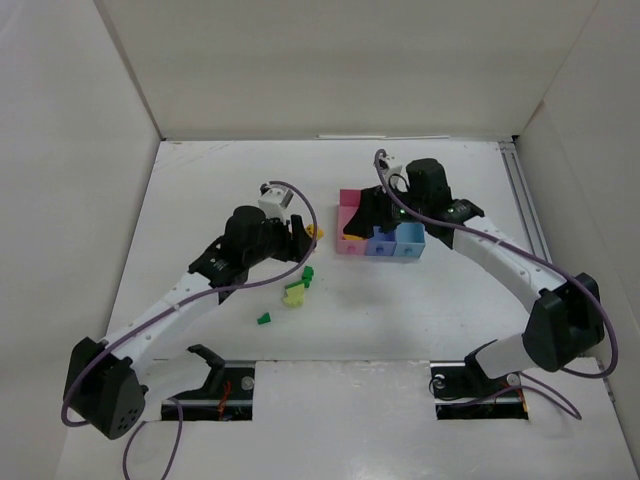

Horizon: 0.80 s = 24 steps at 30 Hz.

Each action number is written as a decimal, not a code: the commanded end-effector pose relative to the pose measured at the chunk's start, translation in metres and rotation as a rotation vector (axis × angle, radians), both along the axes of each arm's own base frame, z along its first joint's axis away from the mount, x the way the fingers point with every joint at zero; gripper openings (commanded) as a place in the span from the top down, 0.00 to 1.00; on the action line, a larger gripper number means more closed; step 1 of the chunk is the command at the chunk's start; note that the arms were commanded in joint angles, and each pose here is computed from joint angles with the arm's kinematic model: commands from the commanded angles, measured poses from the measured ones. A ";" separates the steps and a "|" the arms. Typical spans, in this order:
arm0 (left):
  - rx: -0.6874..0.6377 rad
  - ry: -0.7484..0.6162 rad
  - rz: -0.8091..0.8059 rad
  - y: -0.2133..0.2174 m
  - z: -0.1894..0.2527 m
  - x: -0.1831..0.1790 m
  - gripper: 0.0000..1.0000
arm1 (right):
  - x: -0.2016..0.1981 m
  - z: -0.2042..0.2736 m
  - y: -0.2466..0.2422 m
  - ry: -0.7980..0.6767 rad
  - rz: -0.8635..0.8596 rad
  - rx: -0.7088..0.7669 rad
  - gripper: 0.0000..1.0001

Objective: Sort the legos into containers by color

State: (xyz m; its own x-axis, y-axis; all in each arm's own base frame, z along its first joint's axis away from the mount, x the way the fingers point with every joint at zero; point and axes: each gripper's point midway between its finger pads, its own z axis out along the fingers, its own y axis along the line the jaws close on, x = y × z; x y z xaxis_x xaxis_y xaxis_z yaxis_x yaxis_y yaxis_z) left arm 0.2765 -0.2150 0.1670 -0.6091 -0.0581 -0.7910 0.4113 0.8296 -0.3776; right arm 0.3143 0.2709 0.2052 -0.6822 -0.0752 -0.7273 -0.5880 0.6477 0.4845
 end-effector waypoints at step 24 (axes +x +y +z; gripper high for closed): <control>-0.035 -0.256 -0.338 -0.041 0.051 -0.030 0.63 | -0.036 0.049 0.069 0.134 0.230 0.252 0.37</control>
